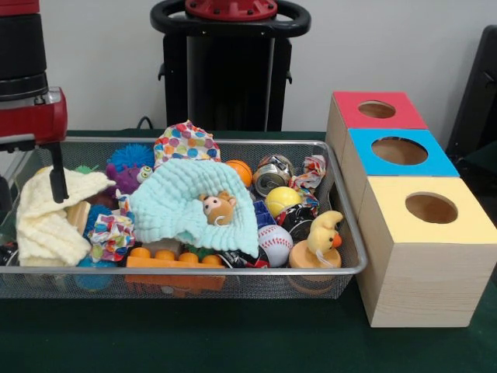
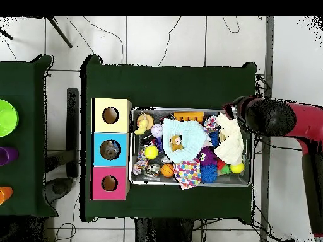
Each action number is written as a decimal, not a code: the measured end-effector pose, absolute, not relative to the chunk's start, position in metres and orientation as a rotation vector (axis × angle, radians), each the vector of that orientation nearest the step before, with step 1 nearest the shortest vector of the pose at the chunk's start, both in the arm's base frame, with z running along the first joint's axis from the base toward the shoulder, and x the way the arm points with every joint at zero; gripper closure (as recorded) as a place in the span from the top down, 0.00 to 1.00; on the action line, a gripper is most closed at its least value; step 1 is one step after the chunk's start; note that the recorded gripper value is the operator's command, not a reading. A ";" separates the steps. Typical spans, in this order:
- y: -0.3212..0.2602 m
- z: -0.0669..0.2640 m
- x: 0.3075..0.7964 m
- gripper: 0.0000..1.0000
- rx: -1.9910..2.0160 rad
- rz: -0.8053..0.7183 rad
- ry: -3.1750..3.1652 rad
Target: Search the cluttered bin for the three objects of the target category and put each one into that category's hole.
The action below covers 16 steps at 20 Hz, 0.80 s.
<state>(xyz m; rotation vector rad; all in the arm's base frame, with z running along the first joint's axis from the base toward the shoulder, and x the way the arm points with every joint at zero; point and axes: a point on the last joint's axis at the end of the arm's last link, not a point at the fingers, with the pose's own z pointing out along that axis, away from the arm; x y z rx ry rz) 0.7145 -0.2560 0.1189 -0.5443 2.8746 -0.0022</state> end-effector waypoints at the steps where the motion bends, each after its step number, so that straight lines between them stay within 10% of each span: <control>1: -0.257 0.119 0.714 1.00 -0.544 -0.004 2.875; 16: -0.264 0.123 0.707 1.00 -0.548 -0.026 2.882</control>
